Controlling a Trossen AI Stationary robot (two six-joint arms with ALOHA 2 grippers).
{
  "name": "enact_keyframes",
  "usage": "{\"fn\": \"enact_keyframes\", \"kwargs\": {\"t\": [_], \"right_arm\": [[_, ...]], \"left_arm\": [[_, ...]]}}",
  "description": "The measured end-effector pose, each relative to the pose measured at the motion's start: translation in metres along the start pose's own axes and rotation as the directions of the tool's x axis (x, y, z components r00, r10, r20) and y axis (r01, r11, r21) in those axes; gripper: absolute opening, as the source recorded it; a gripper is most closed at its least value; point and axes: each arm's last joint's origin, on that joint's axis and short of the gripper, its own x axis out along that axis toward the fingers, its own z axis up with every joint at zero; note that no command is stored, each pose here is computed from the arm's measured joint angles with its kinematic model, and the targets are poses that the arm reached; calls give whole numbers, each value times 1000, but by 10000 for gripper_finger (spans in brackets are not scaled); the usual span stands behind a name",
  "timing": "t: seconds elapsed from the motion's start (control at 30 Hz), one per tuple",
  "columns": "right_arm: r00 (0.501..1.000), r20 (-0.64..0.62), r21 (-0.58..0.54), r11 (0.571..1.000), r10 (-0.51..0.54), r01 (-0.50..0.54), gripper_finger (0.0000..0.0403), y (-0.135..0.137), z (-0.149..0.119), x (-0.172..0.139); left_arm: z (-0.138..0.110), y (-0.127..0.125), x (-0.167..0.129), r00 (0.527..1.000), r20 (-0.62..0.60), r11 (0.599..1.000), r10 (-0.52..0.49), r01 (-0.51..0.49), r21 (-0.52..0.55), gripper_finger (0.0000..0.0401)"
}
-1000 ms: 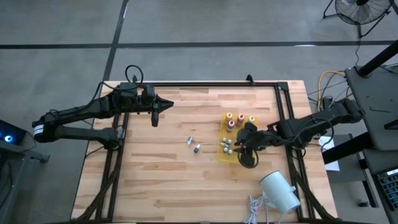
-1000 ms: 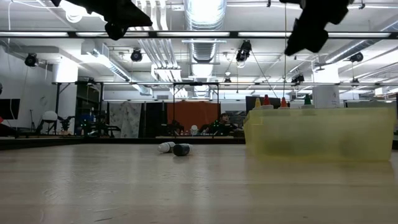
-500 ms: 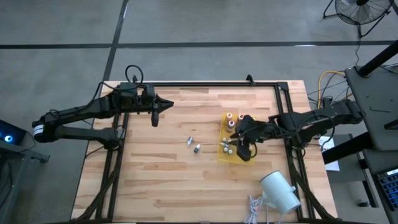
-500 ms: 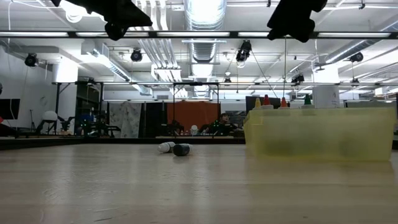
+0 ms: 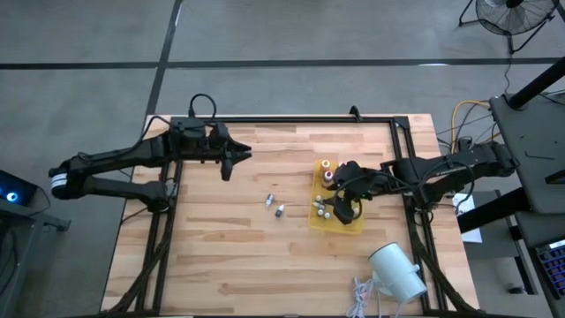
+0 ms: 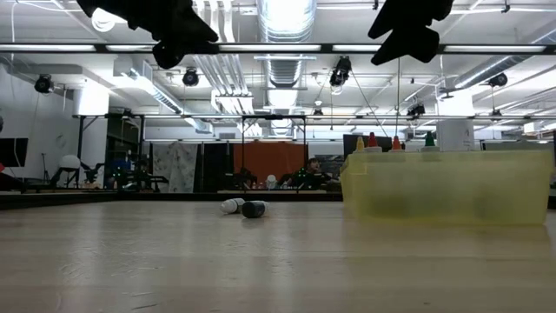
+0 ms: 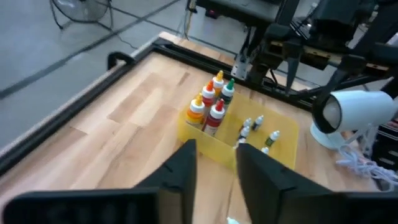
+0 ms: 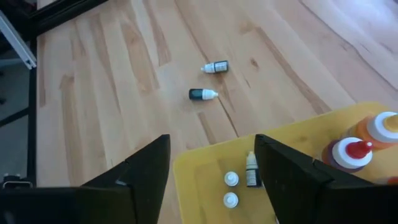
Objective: Pick & Place food coloring
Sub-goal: Put the top small dark blue food coloring bottle into the yellow bin
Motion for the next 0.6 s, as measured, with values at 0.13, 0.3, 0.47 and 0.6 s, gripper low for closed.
{"fn": "enact_keyframes", "kwargs": {"t": [0.13, 0.3, 0.47, 0.6], "right_arm": [[1000, 12, -8, 1000, -20, 21, 233, -1, 0, 0], [999, 17, -6, 999, -43, 43, 239, -5, 1, 2], [998, 16, 4, 998, -63, 63, 240, -11, 2, 4], [997, 18, 7, 998, -70, 70, 240, -12, 3, 5]], "left_arm": [[-2, 0, 3, 1000, -23, 999, -18, 17, -45, 141], [-3, -2, 2, 998, -52, 997, -32, 29, -71, 179], [-5, -7, 2, 995, -68, 995, -73, 67, -80, 183], [-6, -10, 2, 993, -81, 994, -86, 79, -80, 183]]}}
